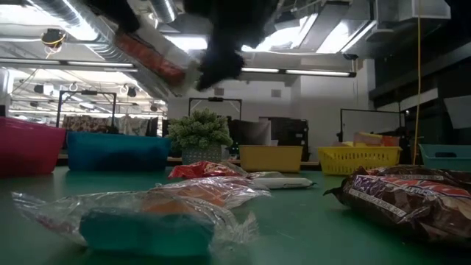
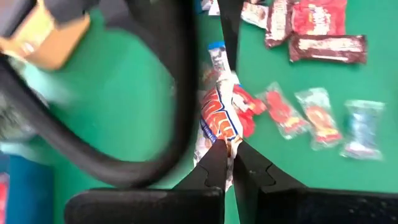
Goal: Sort candy
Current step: Put the white-red chocolate into the red bin
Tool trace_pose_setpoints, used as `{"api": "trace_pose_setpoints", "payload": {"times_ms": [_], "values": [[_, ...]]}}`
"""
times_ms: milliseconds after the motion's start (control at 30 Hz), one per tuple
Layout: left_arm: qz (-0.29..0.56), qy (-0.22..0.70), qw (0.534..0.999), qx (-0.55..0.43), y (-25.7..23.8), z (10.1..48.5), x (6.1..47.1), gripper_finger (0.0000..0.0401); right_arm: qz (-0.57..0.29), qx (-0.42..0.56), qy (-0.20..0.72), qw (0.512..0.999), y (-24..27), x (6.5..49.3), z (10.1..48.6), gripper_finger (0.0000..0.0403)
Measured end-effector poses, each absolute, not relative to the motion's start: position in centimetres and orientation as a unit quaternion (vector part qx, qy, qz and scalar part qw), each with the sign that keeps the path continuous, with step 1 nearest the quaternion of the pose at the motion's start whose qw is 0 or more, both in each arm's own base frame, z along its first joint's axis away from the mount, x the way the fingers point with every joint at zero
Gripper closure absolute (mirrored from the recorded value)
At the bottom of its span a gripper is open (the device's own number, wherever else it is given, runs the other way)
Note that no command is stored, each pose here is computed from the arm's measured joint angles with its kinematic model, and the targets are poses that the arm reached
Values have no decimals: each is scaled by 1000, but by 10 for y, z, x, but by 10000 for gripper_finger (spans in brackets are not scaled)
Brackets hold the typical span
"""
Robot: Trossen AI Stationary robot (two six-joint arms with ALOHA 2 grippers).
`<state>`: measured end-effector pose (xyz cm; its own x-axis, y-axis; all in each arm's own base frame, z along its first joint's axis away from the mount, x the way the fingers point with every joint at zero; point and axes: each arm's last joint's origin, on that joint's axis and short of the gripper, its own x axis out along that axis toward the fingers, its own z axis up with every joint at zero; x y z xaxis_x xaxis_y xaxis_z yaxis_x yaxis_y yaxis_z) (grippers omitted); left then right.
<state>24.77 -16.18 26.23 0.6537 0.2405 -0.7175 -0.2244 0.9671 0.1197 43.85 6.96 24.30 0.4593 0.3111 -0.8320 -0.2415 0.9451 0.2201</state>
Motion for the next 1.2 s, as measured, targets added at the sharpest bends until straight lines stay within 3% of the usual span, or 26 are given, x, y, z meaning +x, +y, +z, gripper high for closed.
{"api": "trace_pose_setpoints", "payload": {"times_ms": [200, 333, 733, 933, 1200], "values": [[130, 430, 892, -54, -155, 273, 228, 401, 157, 18, 590, 791, 61, 417, 236, 191], [157, 475, 860, -102, -143, 280, 209, 401, 176, -7, 601, 780, 61, 414, 235, 195], [239, 658, 690, -184, -128, 278, 167, 401, 216, -41, 643, 734, 68, 399, 228, 196], [284, 678, 651, -191, -128, 279, 155, 401, 245, -66, 669, 699, 78, 386, 206, 196], [316, 666, 648, -193, -127, 279, 153, 401, 245, -63, 707, 661, 77, 370, 179, 196]]}}
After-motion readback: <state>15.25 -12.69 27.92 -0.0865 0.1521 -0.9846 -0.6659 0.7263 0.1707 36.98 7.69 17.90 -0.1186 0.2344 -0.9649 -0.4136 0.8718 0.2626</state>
